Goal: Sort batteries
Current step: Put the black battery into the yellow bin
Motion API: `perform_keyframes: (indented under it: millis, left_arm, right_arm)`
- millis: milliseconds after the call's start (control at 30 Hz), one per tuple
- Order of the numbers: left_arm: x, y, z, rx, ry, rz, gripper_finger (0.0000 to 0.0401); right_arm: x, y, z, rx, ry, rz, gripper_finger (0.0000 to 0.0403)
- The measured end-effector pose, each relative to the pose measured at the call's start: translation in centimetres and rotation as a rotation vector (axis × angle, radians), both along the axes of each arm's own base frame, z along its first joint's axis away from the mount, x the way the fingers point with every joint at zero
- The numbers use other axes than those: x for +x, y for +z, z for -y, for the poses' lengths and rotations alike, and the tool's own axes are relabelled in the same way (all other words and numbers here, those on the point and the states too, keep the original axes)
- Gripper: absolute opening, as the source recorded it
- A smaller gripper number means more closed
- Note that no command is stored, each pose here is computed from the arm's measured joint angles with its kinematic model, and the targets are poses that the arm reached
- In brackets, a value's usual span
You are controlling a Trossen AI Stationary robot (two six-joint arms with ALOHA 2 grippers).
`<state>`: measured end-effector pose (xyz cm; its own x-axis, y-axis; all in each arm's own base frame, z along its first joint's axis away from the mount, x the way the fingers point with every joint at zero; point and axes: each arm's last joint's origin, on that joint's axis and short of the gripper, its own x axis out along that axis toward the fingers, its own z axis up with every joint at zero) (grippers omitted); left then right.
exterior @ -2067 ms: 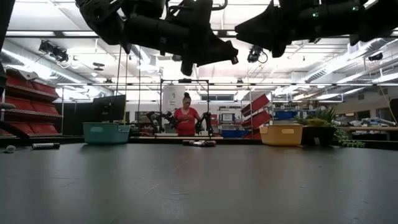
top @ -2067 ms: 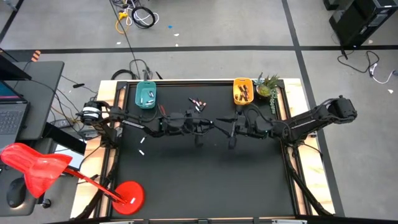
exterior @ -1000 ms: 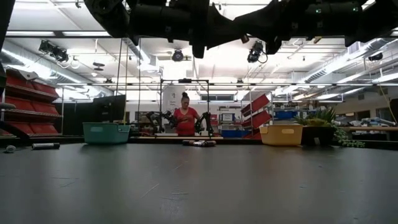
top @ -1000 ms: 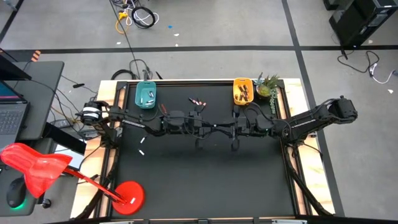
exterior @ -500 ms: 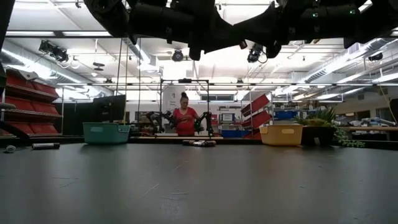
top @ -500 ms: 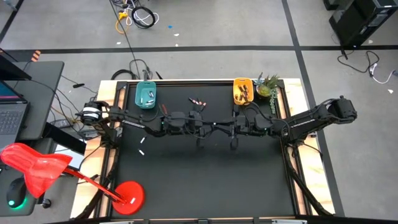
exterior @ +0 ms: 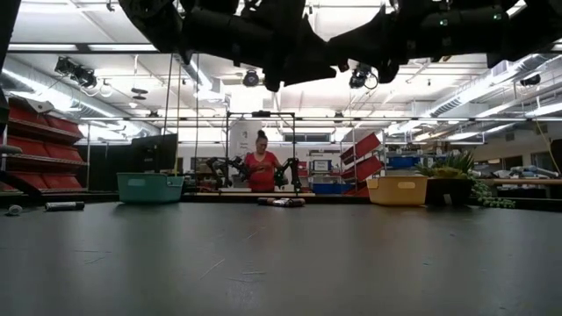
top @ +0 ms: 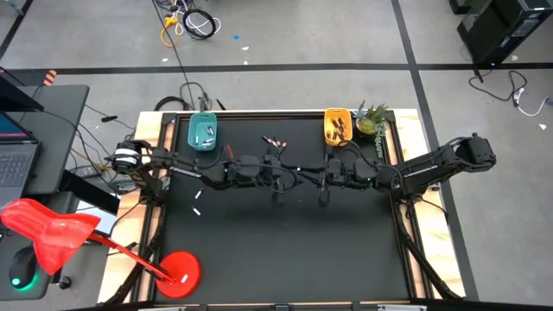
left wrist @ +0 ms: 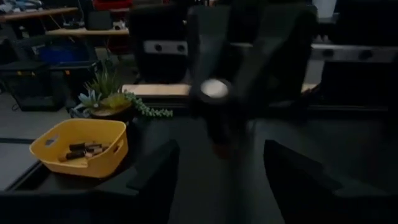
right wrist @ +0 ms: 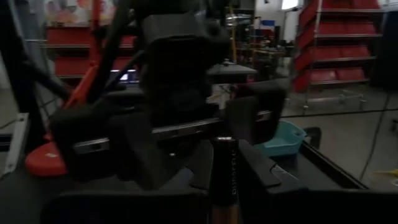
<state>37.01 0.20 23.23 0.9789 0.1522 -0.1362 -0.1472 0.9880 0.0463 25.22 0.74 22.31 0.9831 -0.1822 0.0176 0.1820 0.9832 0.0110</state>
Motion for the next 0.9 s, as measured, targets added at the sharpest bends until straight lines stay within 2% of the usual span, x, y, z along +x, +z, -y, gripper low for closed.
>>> perform_keyframes:
  millis: [167,400,533,900]
  left_arm:
    - [-0.1,-0.7,0.1,-0.010,0.000,-0.079,0.0238]
    - [-0.6,-2.1,0.0,-0.078,0.025,-0.218,0.0238]
    - [-0.5,-2.8,0.1,-0.104,0.035,-0.245,0.0239]
    - [1.2,-7.6,1.0,-0.102,0.019,-0.284,0.0239]
  right_arm:
    - [0.0,-0.1,0.8,0.008,-0.070,-0.009,0.0044]
    - [-0.5,-1.6,3.5,0.015,-0.378,-0.158,0.0044]
    - [-1.0,-2.5,5.7,0.066,-0.483,-0.233,0.0044]
    - [-2.9,-3.6,10.4,0.130,-0.687,-0.332,0.0044]
